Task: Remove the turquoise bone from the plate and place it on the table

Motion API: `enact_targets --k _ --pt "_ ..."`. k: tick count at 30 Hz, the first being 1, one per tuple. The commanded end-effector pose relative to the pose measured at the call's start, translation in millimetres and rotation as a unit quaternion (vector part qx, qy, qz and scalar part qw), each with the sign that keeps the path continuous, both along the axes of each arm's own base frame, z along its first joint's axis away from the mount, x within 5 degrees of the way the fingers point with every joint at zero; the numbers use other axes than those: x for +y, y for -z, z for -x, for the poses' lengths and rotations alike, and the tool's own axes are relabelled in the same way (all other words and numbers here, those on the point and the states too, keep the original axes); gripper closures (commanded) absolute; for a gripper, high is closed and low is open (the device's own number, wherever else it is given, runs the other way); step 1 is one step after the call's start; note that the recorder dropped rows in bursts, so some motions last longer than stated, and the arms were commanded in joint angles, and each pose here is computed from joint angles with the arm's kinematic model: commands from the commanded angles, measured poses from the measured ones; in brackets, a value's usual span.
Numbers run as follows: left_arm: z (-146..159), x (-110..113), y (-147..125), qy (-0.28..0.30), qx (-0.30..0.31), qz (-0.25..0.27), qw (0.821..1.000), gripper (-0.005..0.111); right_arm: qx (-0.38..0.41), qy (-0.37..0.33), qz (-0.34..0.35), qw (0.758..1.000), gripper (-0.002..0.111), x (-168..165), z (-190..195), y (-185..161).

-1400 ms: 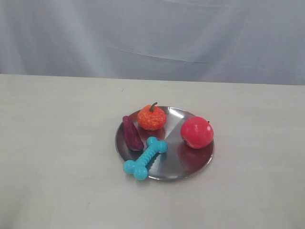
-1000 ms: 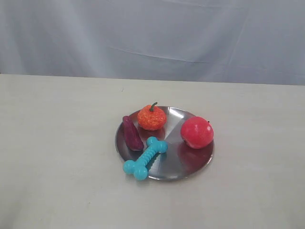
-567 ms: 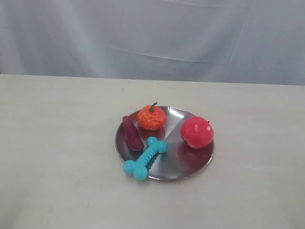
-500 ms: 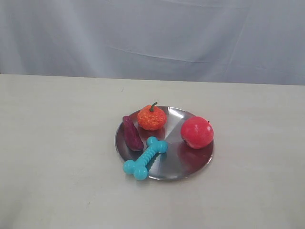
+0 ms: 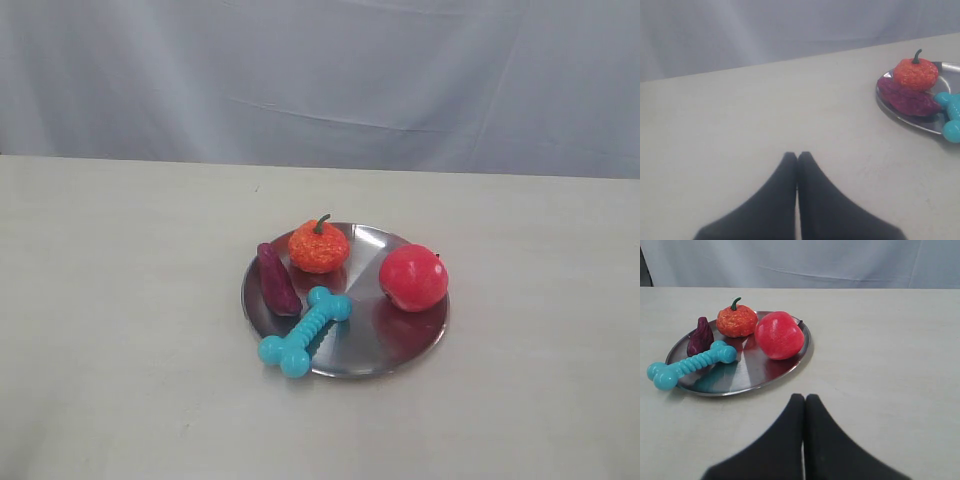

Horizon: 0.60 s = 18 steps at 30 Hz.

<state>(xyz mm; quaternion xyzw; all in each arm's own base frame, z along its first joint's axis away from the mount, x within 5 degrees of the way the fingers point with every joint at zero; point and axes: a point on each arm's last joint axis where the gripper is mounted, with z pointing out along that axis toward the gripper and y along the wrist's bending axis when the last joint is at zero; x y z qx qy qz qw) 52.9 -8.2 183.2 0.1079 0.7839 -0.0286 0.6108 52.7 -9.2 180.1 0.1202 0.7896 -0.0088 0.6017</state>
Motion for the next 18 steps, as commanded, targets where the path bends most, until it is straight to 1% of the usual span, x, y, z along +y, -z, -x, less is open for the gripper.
enact_targets --k 1,9,16,18 --pt "0.0 -0.1 1.0 0.001 0.0 -0.001 1.0 0.107 -0.027 0.0 0.008 1.0 0.109 -0.2 -0.7 -5.1" --pt "0.0 -0.1 1.0 0.001 0.0 -0.001 1.0 0.107 -0.053 -0.001 0.017 0.998 0.109 -0.3 -1.7 -9.9" --pt "0.0 -0.1 1.0 0.001 0.0 -0.001 1.0 0.107 -0.161 -0.003 0.027 0.987 0.109 0.2 -3.0 -29.6" --pt "0.0 -0.1 1.0 0.001 0.0 -0.001 1.0 0.107 -0.203 -0.001 -0.002 0.979 0.109 0.4 -2.4 -36.5"
